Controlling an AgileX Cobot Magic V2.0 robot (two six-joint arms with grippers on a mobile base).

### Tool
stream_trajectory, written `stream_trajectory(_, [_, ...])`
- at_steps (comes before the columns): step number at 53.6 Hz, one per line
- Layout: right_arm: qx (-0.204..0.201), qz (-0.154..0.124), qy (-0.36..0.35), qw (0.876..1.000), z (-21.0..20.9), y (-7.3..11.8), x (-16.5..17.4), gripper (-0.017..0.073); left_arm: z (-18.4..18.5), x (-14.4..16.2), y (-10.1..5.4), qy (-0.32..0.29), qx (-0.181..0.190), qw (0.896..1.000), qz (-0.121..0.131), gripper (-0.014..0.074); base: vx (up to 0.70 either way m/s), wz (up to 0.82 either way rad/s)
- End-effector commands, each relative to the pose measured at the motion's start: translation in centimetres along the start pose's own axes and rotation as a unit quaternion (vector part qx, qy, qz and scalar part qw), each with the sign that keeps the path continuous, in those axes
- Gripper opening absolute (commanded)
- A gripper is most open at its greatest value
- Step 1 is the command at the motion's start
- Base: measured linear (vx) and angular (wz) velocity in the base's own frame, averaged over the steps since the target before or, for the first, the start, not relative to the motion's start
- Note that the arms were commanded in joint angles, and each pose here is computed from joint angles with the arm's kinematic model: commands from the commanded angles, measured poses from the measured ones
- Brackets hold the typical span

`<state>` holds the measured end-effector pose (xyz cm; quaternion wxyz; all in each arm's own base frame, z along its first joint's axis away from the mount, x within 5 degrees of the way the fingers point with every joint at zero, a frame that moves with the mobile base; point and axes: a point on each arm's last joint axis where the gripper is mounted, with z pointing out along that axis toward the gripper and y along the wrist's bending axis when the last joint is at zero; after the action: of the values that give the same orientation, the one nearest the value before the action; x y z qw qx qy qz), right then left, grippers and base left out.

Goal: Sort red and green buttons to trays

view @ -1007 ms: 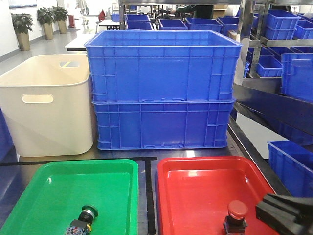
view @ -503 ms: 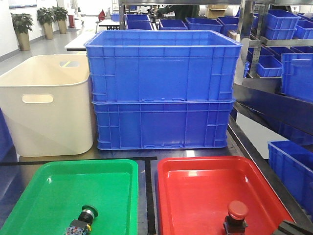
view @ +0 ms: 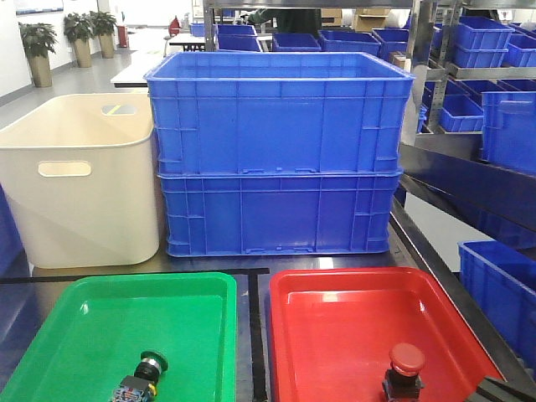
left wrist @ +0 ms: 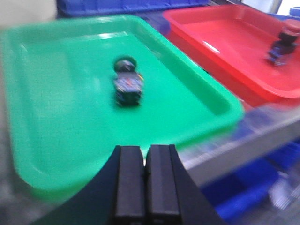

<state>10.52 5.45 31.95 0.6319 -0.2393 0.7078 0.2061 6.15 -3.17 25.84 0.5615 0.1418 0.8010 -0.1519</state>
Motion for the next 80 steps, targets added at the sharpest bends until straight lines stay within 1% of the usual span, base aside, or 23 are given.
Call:
stream_trajectory(1, [0.014,-0.007,-0.013,1.000,-0.1,-0.2,-0.9,-0.0010,0.1,-0.8,0.8,-0.099,-0.044,0.994,0.032,-0.0006,0.00,0.00])
stream_trajectory(7, [0.014,-0.007,-0.013,1.000,-0.1,-0.3,-0.9,-0.0010,0.0,1.7,1.8,-0.181,-0.102,0.978,0.032,-0.0006,0.00,0.01])
stream_trajectory(11, [0.014,-0.007,-0.013,1.000,-0.1,-0.3,-0.9,-0.0010,-0.1,3.6,2.2,-0.204,-0.134,0.969,0.036,-0.0006,0.00,0.00])
stream_trajectory(14, [0.014,-0.007,-0.013,1.000,-0.1,-0.3,-0.9,-0.0010,0.0,5.0,2.4,-0.209,-0.148,0.966,0.032,-0.0006,0.00,0.00])
stream_trajectory(16, [0.014,-0.007,-0.012,1.000,-0.1,-0.3,-0.9,-0.0010,0.2,5.7,2.6,-0.210,-0.154,0.965,0.017,-0.0006,0.00,0.00])
stream_trajectory(17, [0.014,-0.007,-0.012,1.000,-0.1,-0.3,-0.9,-0.0010,0.3,5.8,2.6,-0.200,-0.157,0.967,0.012,-0.0006,0.00,0.00])
stream_trajectory(18, [0.014,-0.007,-0.013,1.000,-0.1,-0.2,-0.9,-0.0010,0.4,6.1,2.6,-0.184,-0.157,0.970,0.009,-0.0006,0.00,0.00])
stream_trajectory(19, [0.014,-0.008,-0.013,1.000,-0.1,-0.2,-0.9,-0.0010,0.5,6.1,2.7,-0.177,-0.159,0.971,0.011,-0.0006,0.00,0.00])
stream_trajectory(21, [0.014,-0.008,-0.014,1.000,-0.2,-0.2,-0.9,-0.0010,0.5,6.2,2.7,-0.172,-0.160,0.972,0.010,-0.0006,0.00,0.00])
stream_trajectory(24, [0.013,-0.007,-0.013,1.000,-0.1,-0.2,-0.9,-0.0010,0.5,6.4,2.6,-0.165,-0.157,0.974,-0.002,-0.0006,0.00,-0.01])
stream_trajectory(29, [0.015,-0.007,-0.013,1.000,-0.1,-0.3,-0.9,-0.0010,0.6,6.5,2.6,-0.155,-0.156,0.975,-0.003,-0.0006,0.00,0.00])
stream_trajectory(67, [0.015,-0.008,-0.013,1.000,-0.1,-0.3,-0.9,-0.0010,0.6,6.5,2.6,-0.155,-0.156,0.976,-0.003,-0.0006,0.00,0.00])
stream_trajectory(74, [0.014,0.017,-0.030,0.999,-0.1,-0.3,-1.2,-0.0010,0.6,6.5,2.6,-0.155,-0.156,0.976,-0.003,-0.0006,0.00,0.00])
stream_trajectory(77, [0.018,0.020,-0.043,0.999,-0.1,-0.4,-1.5,-0.0010,0.6,6.5,2.6,-0.155,-0.156,0.976,-0.003,-0.0006,0.00,0.00])
stream_trajectory(80, [0.026,0.013,-0.065,0.997,-0.1,-0.6,-1.8,-0.0010,0.6,6.5,2.6,-0.155,-0.156,0.976,-0.003,-0.0006,0.00,0.00])
